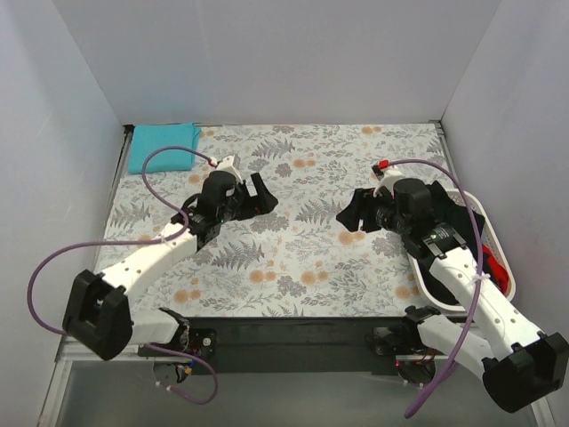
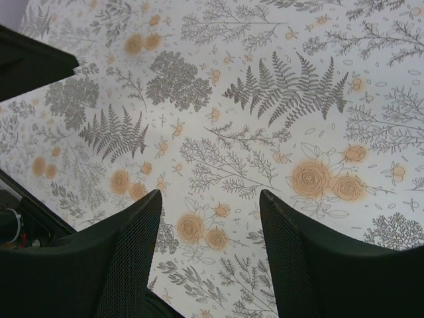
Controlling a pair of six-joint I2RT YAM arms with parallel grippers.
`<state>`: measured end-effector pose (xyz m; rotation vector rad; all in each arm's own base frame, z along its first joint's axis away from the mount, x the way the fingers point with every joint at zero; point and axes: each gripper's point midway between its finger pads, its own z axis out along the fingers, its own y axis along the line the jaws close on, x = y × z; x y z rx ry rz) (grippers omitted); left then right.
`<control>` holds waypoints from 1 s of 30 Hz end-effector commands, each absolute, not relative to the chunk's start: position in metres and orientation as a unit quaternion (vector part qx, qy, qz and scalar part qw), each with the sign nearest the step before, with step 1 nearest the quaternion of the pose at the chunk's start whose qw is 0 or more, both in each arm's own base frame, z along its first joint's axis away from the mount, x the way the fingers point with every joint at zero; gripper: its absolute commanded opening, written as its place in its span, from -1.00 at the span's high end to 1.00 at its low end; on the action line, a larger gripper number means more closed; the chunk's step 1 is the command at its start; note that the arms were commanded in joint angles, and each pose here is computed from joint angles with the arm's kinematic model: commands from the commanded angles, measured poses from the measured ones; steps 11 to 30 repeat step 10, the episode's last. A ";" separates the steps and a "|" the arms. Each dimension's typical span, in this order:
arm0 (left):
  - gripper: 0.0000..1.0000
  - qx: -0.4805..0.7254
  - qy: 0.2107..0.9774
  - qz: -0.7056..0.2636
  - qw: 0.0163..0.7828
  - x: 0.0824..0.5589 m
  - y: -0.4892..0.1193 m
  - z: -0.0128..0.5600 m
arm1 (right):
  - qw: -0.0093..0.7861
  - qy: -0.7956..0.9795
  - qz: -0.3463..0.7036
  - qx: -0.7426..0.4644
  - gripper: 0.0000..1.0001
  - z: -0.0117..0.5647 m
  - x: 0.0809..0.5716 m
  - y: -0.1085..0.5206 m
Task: Fold and stack the t-shirts
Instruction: Reset both grippers
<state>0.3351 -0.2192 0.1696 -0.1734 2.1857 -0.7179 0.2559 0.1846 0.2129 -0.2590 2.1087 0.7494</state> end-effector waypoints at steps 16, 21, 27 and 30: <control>-0.81 0.060 0.853 -0.330 0.399 0.252 -0.253 0.200 | 0.417 0.856 0.295 -0.079 -0.40 0.170 0.233 0.171; -0.81 0.060 0.853 -0.330 0.399 0.252 -0.253 0.200 | 0.417 0.856 0.295 -0.079 -0.40 0.170 0.233 0.171; -0.81 0.060 0.853 -0.330 0.399 0.252 -0.253 0.200 | 0.417 0.856 0.295 -0.079 -0.40 0.170 0.233 0.171; -0.81 0.060 0.853 -0.330 0.399 0.252 -0.253 0.200 | 0.417 0.856 0.295 -0.079 -0.40 0.170 0.233 0.171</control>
